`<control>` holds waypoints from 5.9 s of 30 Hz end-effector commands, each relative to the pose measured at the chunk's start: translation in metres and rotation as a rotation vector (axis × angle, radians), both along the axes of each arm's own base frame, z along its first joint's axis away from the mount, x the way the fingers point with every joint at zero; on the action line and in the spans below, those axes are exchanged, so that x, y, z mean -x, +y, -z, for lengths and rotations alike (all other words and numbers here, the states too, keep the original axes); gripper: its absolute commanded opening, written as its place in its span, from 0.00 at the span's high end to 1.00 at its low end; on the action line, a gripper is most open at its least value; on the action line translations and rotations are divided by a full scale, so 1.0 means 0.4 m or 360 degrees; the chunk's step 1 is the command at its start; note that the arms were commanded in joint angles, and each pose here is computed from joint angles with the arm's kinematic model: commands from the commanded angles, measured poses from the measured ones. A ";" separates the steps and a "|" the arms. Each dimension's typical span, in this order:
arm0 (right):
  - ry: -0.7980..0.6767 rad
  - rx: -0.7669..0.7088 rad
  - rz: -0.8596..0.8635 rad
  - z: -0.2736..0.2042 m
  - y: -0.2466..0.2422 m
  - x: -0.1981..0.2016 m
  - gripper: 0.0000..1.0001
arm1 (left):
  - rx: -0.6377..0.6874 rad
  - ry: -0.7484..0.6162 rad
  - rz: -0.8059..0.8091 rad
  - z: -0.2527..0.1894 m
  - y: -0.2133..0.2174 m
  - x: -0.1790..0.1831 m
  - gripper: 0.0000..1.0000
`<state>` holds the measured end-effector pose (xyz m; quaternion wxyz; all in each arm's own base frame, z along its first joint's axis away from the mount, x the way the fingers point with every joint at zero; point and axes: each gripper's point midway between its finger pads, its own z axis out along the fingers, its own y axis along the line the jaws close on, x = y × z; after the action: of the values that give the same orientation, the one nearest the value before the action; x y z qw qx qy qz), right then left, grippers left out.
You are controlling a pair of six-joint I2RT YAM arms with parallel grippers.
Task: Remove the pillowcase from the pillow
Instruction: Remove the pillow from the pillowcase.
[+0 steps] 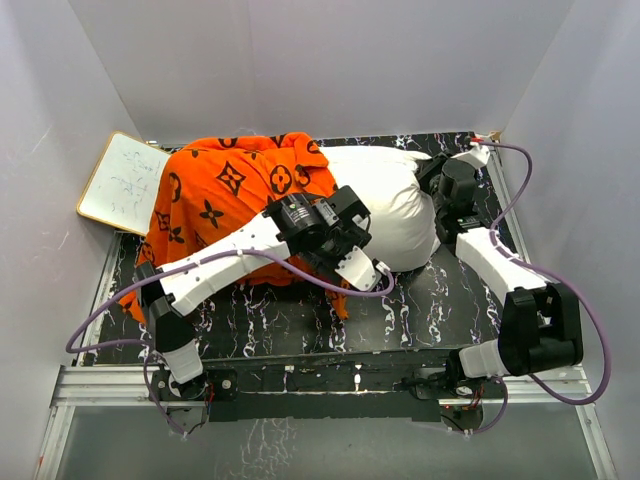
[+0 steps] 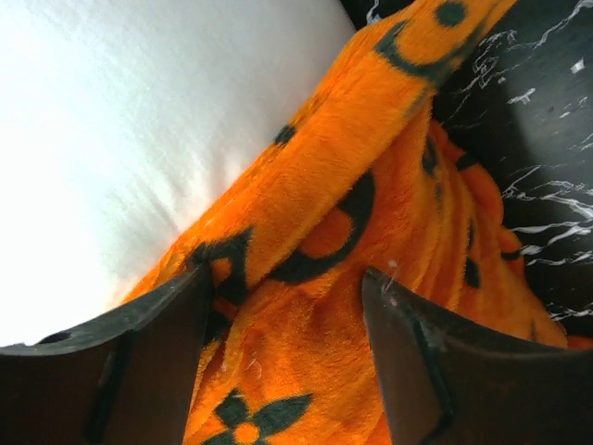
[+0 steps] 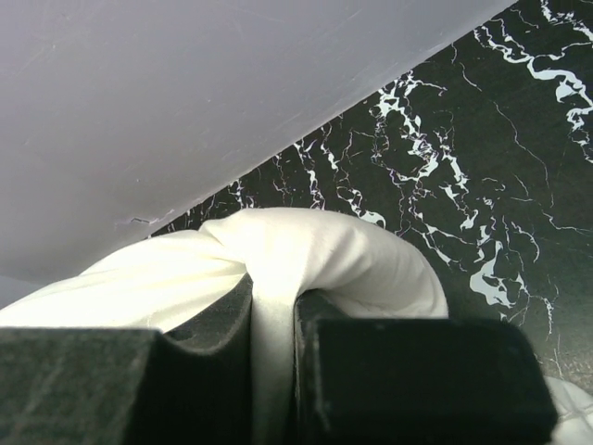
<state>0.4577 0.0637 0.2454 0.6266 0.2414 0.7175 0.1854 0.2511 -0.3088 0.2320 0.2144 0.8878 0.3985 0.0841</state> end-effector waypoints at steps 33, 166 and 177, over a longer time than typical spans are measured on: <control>0.0357 0.0070 0.0246 0.148 -0.250 -0.058 0.92 | 0.0687 0.0032 -0.1624 -0.102 0.717 -0.215 0.03; 0.0278 0.0032 0.1068 0.191 -0.561 0.148 0.91 | 0.0543 -0.1679 -0.2283 -0.633 1.542 -0.029 1.00; 0.0325 -0.0081 0.1106 0.235 -0.580 0.161 0.91 | 0.0726 -0.1611 -0.2437 -0.607 1.656 0.033 1.00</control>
<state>0.4275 -0.0655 0.1600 0.5551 0.4001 0.7171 0.1328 0.2633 0.2968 0.3576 0.4249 0.2008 0.8370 0.2805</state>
